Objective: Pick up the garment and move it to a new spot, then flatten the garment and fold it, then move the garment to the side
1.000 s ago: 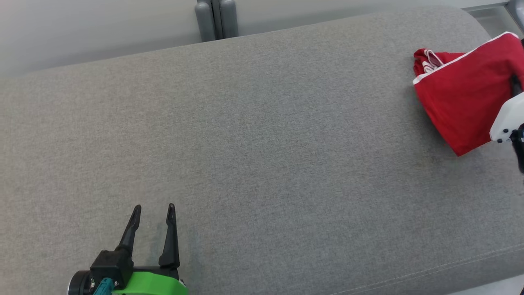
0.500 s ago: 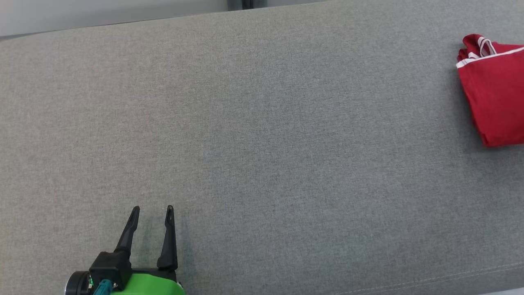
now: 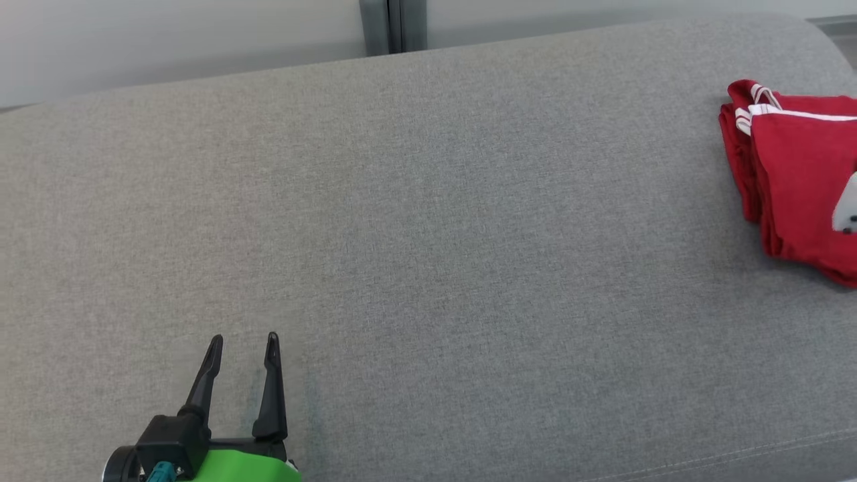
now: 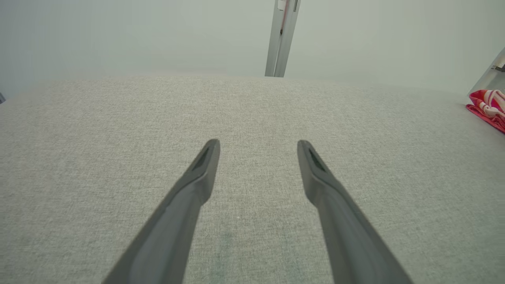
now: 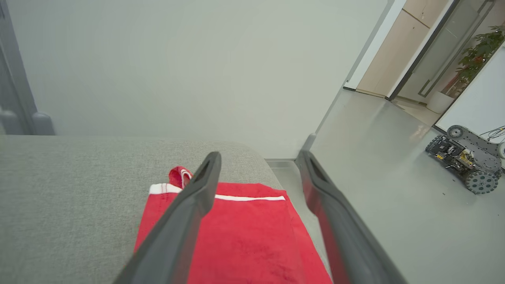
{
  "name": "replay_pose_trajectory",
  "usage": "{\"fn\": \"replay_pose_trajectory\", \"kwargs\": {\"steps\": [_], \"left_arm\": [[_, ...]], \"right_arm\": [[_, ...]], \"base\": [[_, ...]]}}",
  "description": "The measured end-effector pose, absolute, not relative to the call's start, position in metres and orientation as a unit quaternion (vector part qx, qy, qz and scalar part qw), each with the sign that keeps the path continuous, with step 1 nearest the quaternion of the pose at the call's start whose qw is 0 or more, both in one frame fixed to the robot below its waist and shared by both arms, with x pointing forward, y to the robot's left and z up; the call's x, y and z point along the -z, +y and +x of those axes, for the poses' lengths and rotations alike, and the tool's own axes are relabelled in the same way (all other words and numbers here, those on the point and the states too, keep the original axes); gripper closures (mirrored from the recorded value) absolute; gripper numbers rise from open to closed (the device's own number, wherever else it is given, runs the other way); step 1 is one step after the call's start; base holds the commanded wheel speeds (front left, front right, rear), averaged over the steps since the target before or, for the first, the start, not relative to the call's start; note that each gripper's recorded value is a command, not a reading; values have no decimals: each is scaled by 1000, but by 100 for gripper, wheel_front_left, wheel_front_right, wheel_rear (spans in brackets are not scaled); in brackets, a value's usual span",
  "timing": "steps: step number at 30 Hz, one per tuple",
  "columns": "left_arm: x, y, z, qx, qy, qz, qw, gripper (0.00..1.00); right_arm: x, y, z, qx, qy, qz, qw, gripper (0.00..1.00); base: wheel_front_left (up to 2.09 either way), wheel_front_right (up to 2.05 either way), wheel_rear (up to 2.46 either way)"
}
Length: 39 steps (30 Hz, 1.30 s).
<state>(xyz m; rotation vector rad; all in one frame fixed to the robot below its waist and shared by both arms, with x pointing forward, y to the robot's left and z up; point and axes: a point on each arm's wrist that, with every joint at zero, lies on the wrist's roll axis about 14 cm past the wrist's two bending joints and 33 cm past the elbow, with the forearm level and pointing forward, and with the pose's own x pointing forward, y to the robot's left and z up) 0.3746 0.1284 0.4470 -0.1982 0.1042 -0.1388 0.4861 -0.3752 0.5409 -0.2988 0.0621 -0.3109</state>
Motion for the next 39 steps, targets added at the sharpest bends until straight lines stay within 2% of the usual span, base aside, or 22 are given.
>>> {"fn": "replay_pose_trajectory", "kwargs": {"steps": [5,9,14,23,30,31,39], "left_arm": [[-459,137,360,54,37,-88,994,0],[-461,150,340,28,34,-82,996,0],[-463,171,323,-10,30,-72,997,0],[-467,194,310,-55,18,-64,996,0],[-471,188,312,-40,11,-79,996,0],[-469,187,311,-37,14,-83,996,100],[-450,187,304,-47,49,-121,990,100]], "right_arm": [[-539,-330,461,105,-12,-124,987,0],[-508,-292,415,62,-4,-92,994,0],[-496,-235,385,4,-12,-65,998,0],[-484,-169,363,-69,-4,-39,997,0],[-477,-159,358,-78,5,-34,996,0],[-475,-159,357,-78,10,-33,996,100],[-454,-165,351,-58,51,9,997,100]], "base": [[0,0,0],[0,0,0],[0,0,0],[0,0,0],[0,0,0],[0,0,0],[0,0,0]]}}
